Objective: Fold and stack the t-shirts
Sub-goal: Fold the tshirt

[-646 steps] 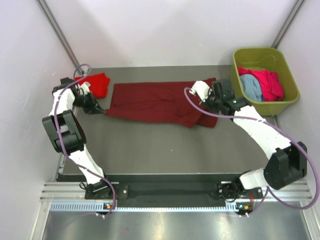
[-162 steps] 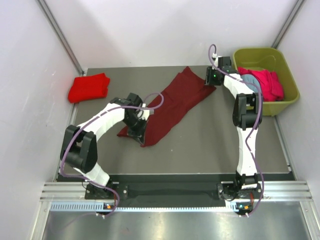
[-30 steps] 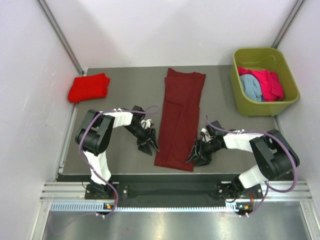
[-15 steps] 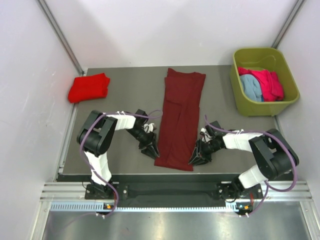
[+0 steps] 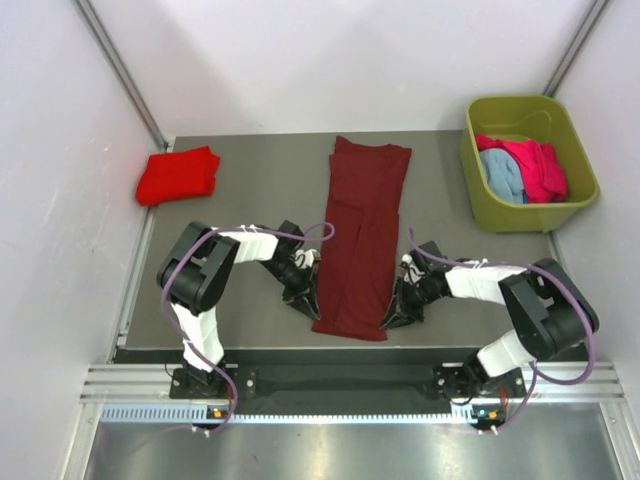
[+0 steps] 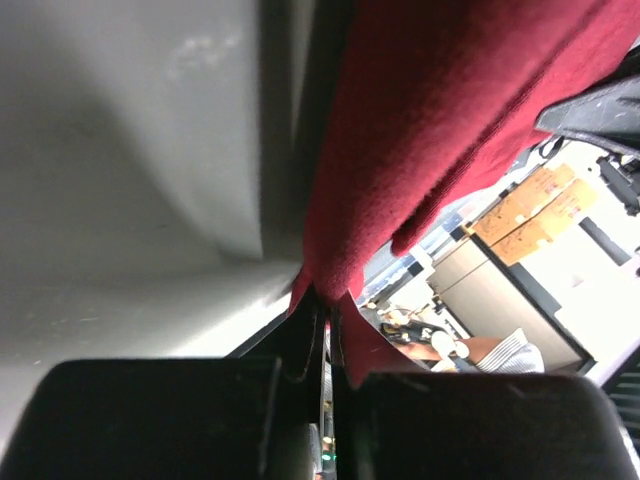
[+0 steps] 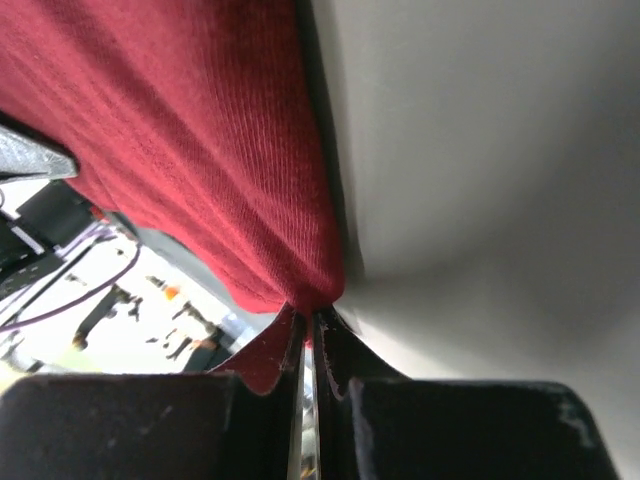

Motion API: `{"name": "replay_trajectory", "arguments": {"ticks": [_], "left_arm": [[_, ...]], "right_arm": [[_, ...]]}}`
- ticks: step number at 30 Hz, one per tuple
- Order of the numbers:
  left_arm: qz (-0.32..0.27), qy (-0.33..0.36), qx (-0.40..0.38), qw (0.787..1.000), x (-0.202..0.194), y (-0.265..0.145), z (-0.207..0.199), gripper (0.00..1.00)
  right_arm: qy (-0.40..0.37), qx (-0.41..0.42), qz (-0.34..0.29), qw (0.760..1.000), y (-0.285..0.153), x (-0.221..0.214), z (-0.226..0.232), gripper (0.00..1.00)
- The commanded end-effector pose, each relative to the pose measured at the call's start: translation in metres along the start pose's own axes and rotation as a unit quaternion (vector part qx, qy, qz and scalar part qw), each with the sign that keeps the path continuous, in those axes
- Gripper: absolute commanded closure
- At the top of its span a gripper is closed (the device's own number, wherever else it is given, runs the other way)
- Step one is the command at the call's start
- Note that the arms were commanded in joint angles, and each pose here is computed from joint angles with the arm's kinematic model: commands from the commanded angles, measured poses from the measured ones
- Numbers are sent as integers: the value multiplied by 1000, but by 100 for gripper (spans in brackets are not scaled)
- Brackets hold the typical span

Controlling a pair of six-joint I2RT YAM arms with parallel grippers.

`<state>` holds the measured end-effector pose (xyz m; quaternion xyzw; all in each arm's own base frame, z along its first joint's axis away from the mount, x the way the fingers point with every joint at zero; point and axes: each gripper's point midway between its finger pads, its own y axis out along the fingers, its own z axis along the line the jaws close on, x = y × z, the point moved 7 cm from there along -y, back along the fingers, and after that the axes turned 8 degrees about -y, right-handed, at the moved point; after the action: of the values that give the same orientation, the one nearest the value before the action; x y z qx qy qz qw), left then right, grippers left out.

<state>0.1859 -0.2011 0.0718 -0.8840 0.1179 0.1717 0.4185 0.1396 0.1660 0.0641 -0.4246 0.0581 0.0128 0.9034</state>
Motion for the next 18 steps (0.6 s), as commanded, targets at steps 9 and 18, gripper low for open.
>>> {"name": "replay_trajectory", "arguments": {"ticks": [9,18], "left_arm": [[-78,162,-6,984,-15,-40,-38,100],[-146,259,5,955,1,-77,-79,100]], "right_arm": [[-110,-56,-144,982,-55,24,0,100],[-138,-39,-241,960,-97,55,13,100]]}}
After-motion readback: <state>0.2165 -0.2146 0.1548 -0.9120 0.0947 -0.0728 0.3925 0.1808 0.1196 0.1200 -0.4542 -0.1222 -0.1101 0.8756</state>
